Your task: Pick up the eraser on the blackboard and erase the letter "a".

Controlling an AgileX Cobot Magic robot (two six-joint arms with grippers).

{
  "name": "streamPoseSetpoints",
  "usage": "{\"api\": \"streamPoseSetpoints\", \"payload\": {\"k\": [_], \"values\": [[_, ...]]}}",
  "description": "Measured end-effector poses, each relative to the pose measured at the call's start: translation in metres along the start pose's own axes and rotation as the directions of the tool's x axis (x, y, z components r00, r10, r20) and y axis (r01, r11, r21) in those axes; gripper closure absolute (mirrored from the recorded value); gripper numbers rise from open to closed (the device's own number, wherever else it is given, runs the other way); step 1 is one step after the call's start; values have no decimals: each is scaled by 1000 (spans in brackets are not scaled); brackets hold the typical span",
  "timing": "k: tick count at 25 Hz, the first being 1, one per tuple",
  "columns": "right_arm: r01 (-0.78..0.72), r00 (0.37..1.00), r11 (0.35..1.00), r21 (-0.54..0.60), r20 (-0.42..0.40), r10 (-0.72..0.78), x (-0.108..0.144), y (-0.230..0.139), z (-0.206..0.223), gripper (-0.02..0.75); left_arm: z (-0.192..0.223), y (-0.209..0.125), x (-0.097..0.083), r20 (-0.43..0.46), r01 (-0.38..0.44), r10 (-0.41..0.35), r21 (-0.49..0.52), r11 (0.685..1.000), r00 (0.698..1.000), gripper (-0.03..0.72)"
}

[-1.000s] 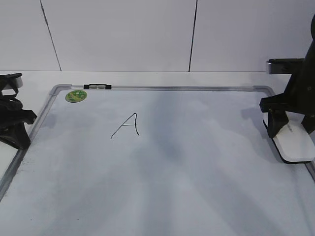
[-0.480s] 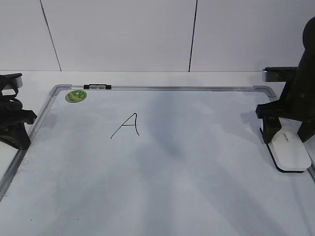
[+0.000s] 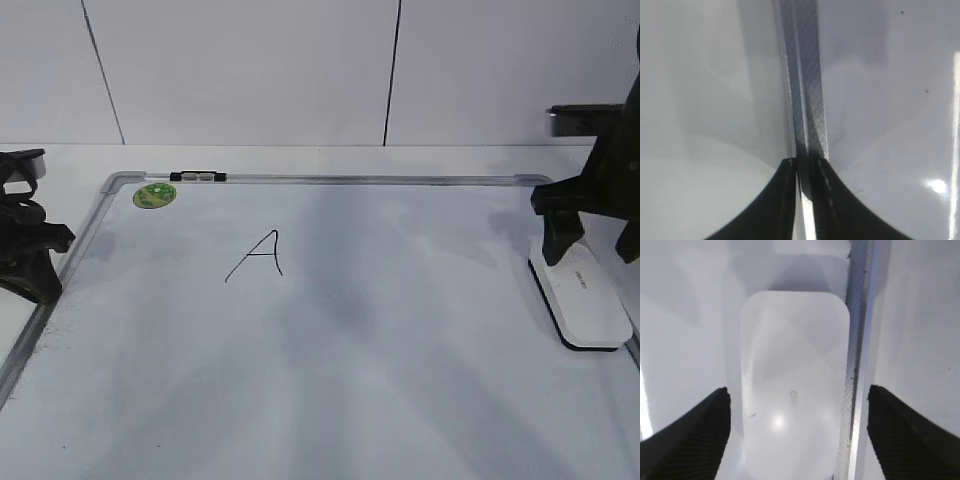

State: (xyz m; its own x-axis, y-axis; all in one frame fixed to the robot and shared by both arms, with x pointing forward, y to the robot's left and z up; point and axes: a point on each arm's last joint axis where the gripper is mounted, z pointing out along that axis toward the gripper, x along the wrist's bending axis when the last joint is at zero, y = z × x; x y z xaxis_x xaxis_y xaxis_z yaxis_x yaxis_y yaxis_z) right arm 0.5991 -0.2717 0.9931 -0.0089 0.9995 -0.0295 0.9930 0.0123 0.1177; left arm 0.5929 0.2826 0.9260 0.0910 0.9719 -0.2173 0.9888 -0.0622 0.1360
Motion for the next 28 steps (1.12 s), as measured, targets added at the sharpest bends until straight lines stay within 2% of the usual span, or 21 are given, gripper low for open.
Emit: {"api": "streamPoseSetpoints", "payload": {"k": [5,9,11,16,18,22,28], "values": [[5,1000,1000,-2,4,-5,-2,-9,-23,75,0,0,0,0,0,0,0,1000,1000,599],[11,1000,1000,-16,4,-10,-3,-12,-33,85,-2,4,-1,5,-9,9,16,1000,1000,557],[16,1000,1000,-20,4,-16,-3,-14,-37,89,-8,9,-2,9,-19,19,21,1000,1000,519],[23,1000,999,-24,2,-23,-3,-18,-46,100,-33,28,-7,11,-58,58,3,998,998,347],[27,1000,999,-30,-7,-28,-3,-20,-50,104,-44,33,-9,12,-71,71,12,997,997,303],[39,999,999,-20,-27,-40,-2,-25,-57,105,-67,42,-14,17,-70,69,41,997,997,279],[42,999,999,-34,-31,-43,-2,-31,-69,117,-112,38,-24,-1,-55,55,-48,997,998,276]]}}
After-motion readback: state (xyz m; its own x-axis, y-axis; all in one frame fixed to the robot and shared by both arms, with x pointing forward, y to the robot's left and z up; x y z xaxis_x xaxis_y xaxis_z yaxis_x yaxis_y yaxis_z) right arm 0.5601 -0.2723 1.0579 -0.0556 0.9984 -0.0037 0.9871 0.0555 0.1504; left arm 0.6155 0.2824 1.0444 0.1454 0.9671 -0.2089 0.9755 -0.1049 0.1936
